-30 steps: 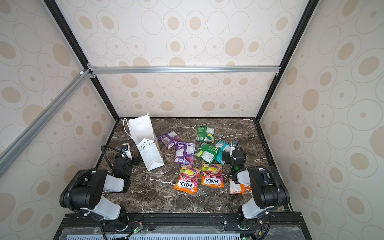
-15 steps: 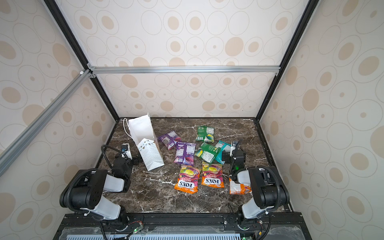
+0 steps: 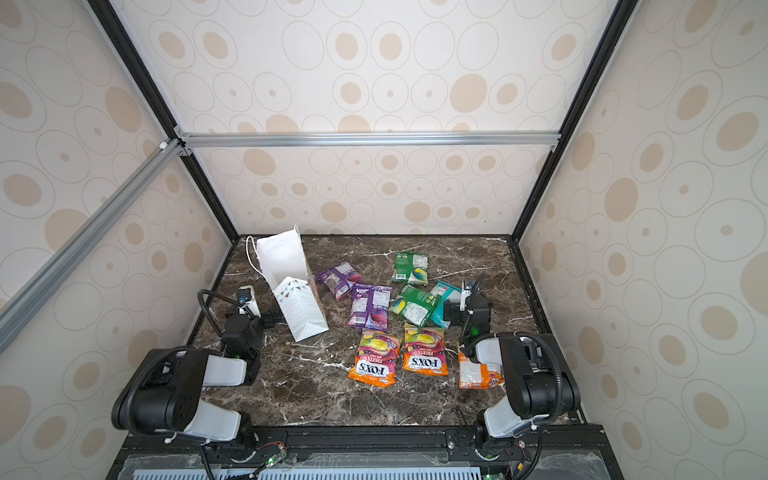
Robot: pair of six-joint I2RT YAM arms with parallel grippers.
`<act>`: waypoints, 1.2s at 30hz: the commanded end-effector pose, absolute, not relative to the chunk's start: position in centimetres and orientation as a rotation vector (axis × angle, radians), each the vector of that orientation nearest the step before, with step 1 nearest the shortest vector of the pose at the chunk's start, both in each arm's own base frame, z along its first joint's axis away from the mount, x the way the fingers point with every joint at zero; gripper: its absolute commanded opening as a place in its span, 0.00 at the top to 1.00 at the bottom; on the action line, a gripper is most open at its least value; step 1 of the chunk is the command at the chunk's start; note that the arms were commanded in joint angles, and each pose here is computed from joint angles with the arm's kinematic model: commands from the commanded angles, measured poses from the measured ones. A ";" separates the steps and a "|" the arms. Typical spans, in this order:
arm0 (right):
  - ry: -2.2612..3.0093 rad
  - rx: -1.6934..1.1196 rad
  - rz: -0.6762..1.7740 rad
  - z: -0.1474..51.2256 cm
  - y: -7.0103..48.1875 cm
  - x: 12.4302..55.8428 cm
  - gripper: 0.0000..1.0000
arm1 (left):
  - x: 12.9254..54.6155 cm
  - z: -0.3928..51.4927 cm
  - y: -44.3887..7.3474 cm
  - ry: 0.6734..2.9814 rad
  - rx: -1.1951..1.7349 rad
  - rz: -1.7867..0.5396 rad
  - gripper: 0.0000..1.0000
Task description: Place the snacks into the paper bag
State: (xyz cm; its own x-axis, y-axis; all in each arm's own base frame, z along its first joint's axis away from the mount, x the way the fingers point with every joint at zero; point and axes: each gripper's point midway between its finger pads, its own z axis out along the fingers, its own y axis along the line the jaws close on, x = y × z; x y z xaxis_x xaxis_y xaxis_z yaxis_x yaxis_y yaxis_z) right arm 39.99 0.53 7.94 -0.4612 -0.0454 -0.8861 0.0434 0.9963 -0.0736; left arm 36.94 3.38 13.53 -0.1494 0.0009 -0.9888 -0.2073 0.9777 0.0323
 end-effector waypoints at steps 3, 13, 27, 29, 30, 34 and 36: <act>2.092 -0.023 -0.083 10.5 0.9 40.3 0.01 | 37.6 17.2 4.1 1.771 -0.290 0.155 0.00; 2.093 -0.109 0.150 18.5 8.0 37.1 0.05 | 32.2 26.9 3.9 1.877 -0.528 -0.010 0.00; 2.043 -0.444 0.482 28.0 22.3 33.0 0.09 | 33.3 40.2 -1.2 1.906 -0.211 -0.227 0.00; 2.029 -0.426 0.508 29.1 22.4 32.9 0.09 | 34.0 39.7 -1.3 1.952 -0.200 -0.217 0.00; 2.034 -0.431 0.513 29.6 22.4 32.6 0.09 | 34.2 39.5 -1.4 1.975 -0.192 -0.215 0.00; 2.061 -0.448 0.446 30.8 21.0 31.6 0.09 | 34.7 38.6 -1.4 2.051 -0.164 -0.190 0.03; 2.067 -0.450 0.408 30.8 20.3 31.3 0.09 | 35.0 38.0 -1.4 2.074 -0.160 -0.184 0.05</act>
State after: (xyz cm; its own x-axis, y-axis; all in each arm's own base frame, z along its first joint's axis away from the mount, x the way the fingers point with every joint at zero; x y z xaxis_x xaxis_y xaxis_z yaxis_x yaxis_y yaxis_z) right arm 32.47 21.87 30.74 -0.4633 -0.1108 -0.8792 -0.4926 0.8570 0.1515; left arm 36.17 -0.96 37.11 -0.4614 -0.2370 -0.8549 -0.0754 0.9706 -0.2284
